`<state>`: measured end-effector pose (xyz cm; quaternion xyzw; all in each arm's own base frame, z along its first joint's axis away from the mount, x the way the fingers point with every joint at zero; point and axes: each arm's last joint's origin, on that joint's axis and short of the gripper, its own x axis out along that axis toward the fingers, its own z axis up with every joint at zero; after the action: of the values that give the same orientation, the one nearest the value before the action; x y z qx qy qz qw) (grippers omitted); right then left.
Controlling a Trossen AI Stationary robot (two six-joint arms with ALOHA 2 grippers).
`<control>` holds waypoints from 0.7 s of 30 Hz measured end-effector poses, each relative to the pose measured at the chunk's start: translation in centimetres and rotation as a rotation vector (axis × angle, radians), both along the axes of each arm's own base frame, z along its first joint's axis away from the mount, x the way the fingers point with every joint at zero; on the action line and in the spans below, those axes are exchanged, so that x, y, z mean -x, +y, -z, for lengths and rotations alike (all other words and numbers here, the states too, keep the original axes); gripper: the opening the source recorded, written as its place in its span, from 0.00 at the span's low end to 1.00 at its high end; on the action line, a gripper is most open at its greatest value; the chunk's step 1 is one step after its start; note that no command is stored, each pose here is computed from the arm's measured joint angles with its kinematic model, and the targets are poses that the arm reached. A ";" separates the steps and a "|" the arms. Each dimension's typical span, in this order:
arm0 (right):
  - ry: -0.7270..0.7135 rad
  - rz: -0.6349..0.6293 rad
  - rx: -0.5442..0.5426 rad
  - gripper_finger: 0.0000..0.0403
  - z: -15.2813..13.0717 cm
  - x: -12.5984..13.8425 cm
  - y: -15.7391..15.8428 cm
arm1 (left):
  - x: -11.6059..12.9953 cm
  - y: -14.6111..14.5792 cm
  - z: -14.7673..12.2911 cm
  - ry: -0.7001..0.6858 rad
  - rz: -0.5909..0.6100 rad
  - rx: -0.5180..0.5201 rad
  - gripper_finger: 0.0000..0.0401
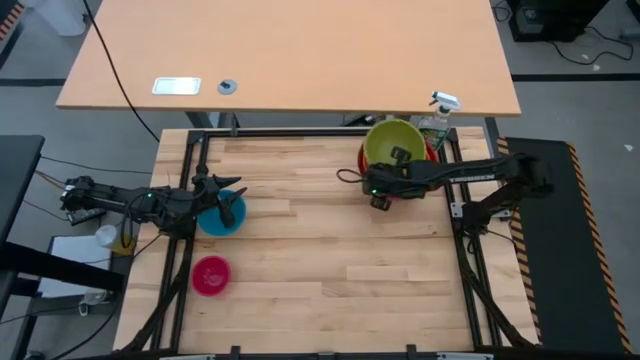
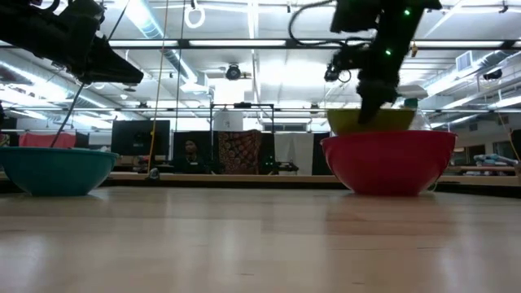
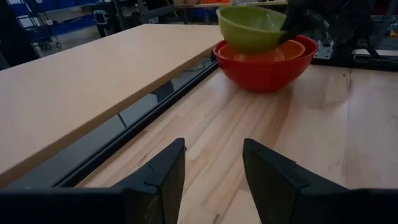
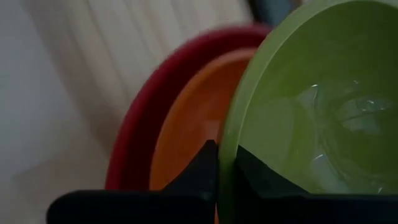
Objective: Nest bowls inside each other
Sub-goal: Stack the green bowl into the orange bowl
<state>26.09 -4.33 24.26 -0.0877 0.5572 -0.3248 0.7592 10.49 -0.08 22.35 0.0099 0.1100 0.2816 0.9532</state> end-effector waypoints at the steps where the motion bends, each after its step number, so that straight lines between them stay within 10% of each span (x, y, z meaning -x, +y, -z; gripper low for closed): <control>1: -0.007 0.003 -0.030 0.08 0.3 0.4 -0.2 | 0.0 0.0 0.0 -0.001 0.001 0.000 0.41; 13: -0.086 0.003 -0.226 0.09 3.6 1.7 -2.0 | 0.0 0.0 -0.1 -0.004 0.009 -0.002 0.41; 21: -0.059 0.006 -0.266 0.27 2.7 1.8 -2.0 | 0.0 0.0 0.0 -0.002 0.009 -0.002 0.41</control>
<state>24.30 -6.34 21.60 0.0249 0.5730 -0.2528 0.7792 10.51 -0.10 22.39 0.0109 0.1089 0.2776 0.9544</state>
